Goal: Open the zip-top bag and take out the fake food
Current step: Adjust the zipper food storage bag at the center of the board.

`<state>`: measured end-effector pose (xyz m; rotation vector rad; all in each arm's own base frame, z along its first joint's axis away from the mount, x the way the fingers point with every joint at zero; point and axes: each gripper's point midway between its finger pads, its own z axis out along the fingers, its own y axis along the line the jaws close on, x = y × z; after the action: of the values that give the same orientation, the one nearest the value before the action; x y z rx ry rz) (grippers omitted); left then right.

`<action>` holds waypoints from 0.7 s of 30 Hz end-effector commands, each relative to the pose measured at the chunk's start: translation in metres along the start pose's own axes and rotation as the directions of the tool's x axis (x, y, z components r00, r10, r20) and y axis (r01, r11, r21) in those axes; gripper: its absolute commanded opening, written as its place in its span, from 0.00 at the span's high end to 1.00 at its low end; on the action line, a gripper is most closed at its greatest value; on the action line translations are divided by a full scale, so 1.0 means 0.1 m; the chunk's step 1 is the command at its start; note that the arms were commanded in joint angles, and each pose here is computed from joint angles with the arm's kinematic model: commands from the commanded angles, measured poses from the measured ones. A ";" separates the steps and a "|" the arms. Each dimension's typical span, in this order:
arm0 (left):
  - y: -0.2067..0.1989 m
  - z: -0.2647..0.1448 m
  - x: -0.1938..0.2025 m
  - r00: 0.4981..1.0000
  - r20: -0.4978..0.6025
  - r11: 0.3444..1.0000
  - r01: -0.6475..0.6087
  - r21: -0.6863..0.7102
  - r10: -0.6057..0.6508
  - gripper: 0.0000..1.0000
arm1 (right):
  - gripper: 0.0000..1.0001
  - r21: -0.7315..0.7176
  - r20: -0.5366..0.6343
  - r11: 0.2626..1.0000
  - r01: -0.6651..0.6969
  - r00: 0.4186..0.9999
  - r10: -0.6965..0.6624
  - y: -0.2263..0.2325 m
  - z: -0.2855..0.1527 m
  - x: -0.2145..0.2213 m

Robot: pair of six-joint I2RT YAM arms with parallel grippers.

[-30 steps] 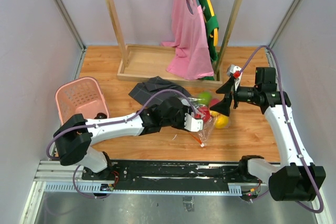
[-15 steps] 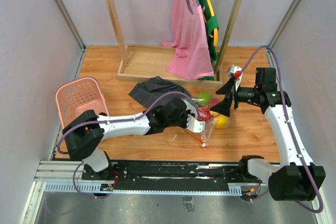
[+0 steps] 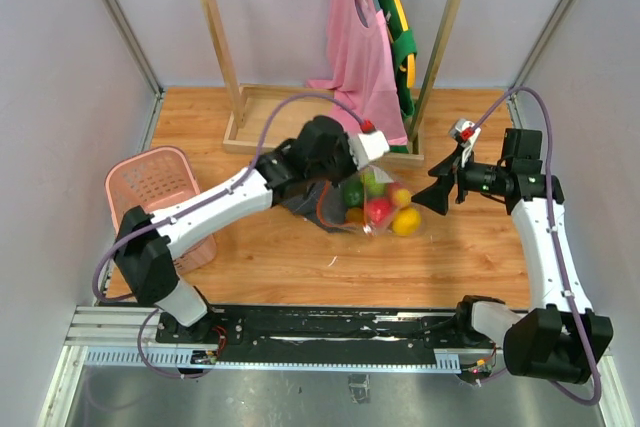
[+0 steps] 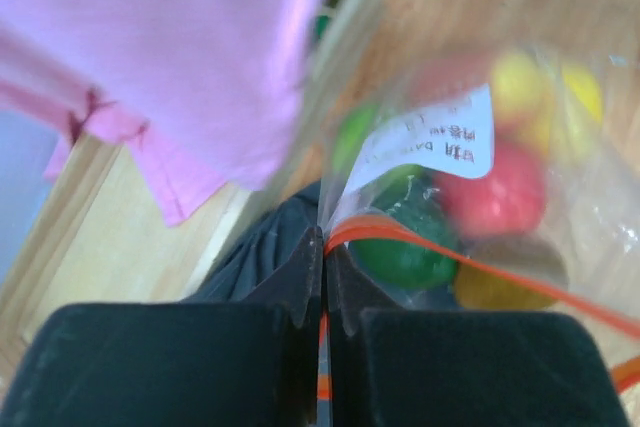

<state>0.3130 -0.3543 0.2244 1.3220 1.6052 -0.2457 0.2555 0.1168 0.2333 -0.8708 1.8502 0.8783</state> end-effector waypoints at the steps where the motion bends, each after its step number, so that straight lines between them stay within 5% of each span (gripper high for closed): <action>1: 0.50 -0.37 -0.25 0.941 0.050 0.941 0.337 -0.038 -0.335 1.00 | 0.01 0.012 0.054 1.000 0.014 0.998 -0.014 0.02 -0.08 -0.16; 10: 1.04 -0.94 -0.81 0.754 0.244 0.783 0.621 0.035 -0.609 1.00 | 0.02 -0.026 0.089 1.000 0.011 0.996 -0.008 0.08 -0.10 -0.21; 21: 0.36 -0.17 -0.45 0.518 0.109 0.528 0.815 0.238 -0.849 1.00 | 0.00 -0.194 0.159 0.978 0.076 0.986 -0.045 0.43 -0.12 -0.27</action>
<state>0.3421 -0.3214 0.2990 0.5105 1.9422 -0.8819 0.2395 0.1289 0.2569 -0.8995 1.7190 1.0043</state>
